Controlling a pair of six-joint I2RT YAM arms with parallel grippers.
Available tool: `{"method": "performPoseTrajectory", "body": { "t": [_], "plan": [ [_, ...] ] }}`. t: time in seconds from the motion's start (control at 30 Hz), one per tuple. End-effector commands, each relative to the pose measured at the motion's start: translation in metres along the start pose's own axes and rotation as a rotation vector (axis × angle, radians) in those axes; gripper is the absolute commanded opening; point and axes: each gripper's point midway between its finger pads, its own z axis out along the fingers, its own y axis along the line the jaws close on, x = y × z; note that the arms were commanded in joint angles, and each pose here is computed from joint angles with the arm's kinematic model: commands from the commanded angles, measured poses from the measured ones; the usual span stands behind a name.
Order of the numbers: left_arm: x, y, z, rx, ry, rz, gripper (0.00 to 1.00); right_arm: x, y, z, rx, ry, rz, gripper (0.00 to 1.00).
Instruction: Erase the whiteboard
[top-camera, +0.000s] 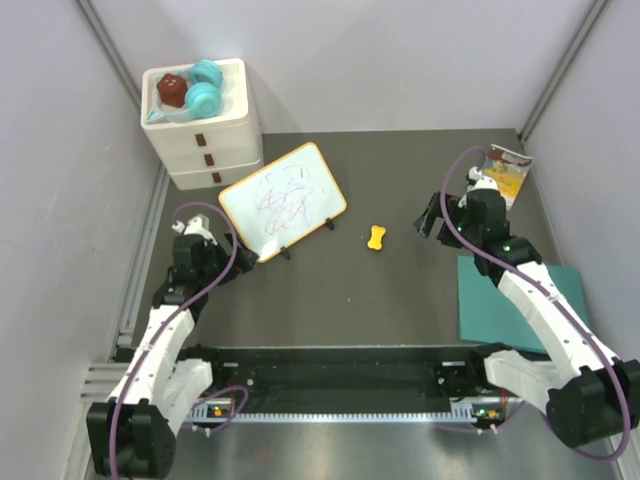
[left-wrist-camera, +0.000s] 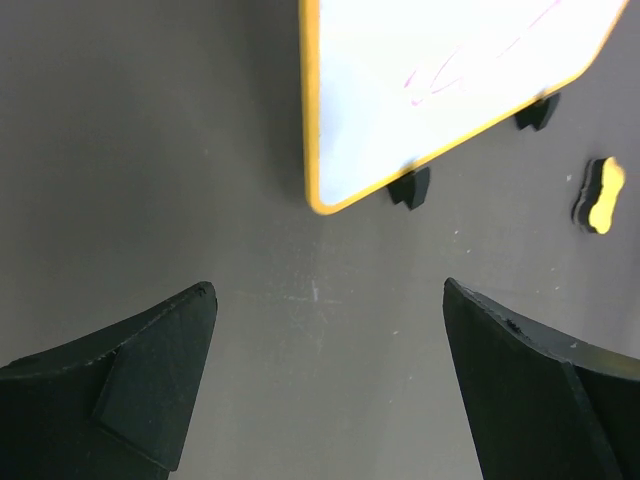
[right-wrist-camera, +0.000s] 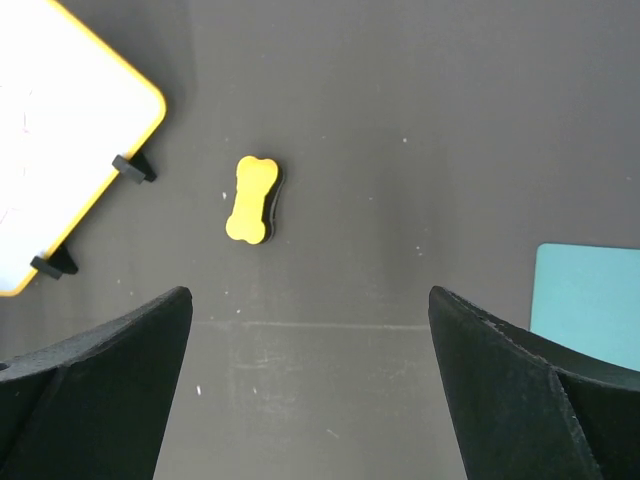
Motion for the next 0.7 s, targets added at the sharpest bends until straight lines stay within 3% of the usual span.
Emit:
{"method": "performPoseTrajectory", "body": {
  "t": [0.0, 0.1, 0.27, 0.43, 0.67],
  "plan": [
    [-0.014, -0.015, 0.001, 0.083, -0.073, -0.008, 0.99, -0.003, 0.015, 0.009, -0.084, -0.004, -0.003, 0.99],
    [-0.008, -0.014, 0.012, 0.108, -0.069, -0.075, 0.99, 0.0, 0.023, 0.019, -0.123, 0.021, -0.006, 0.99],
    [0.002, -0.006, 0.031, 0.112, -0.062, -0.173, 0.84, -0.007, 0.037, 0.026, -0.176, 0.038, -0.033, 0.99],
    [0.0, -0.002, 0.041, 0.177, -0.107, -0.25, 0.81, -0.018, 0.044, 0.029, -0.188, 0.043, -0.064, 0.99],
    [0.011, 0.01, 0.043, 0.146, -0.12, -0.299, 0.61, -0.011, 0.057, 0.047, -0.24, 0.117, -0.046, 0.98]
  ]
}}
